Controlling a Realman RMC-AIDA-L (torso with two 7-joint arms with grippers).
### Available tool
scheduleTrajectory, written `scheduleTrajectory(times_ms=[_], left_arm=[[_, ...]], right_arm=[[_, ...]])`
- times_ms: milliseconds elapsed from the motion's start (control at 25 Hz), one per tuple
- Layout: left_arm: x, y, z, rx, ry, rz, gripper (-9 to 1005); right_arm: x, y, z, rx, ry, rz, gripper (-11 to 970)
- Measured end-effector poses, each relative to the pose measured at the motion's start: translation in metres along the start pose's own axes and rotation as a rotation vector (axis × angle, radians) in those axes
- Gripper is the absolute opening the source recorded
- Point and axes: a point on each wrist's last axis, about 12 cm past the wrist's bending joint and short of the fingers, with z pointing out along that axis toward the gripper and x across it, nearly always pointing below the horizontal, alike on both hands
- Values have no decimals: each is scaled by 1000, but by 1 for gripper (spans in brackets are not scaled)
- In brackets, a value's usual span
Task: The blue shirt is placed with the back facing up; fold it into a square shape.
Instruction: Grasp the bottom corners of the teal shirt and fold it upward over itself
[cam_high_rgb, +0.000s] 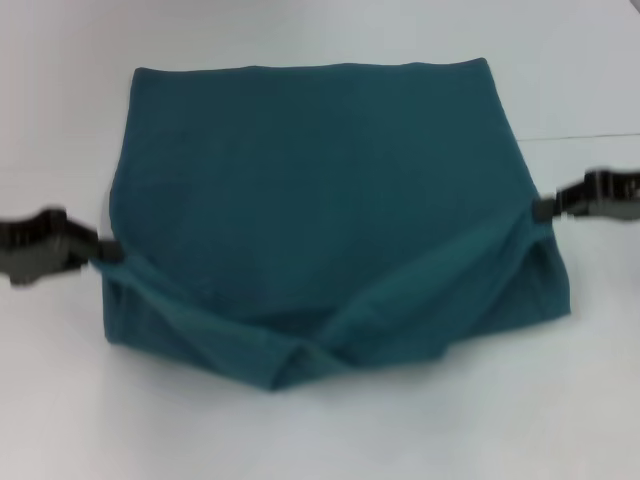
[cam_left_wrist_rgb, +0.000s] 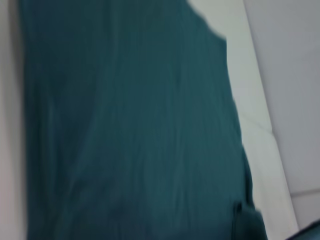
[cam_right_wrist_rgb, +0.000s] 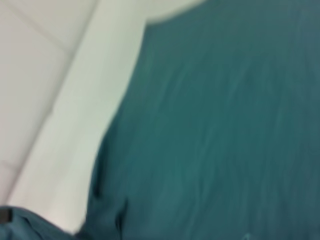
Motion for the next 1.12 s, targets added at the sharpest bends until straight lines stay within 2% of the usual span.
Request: scheduleTrajectory(times_ms=[160, 320, 560, 680, 880, 1120], left_arm=[[-29, -14, 6, -56, -84, 35, 37], [-49, -22, 33, -131, -154, 71, 38], [-54, -24, 83, -261, -221, 147, 39], [-54, -24, 96, -304, -251, 177, 40], [-59, -28, 96, -320, -284, 202, 41], [-75, -40, 92, -327, -346, 231, 42]], right_arm=[[-19, 0, -1, 26, -122, 12, 5], [-32, -4, 15, 116, -188, 2, 5], [-39, -13, 52, 264, -242, -17, 5], [-38, -18, 64, 335, -243, -34, 5], [-44, -21, 66, 390, -271, -45, 5], [-63, -10, 63, 396, -297, -94, 5]])
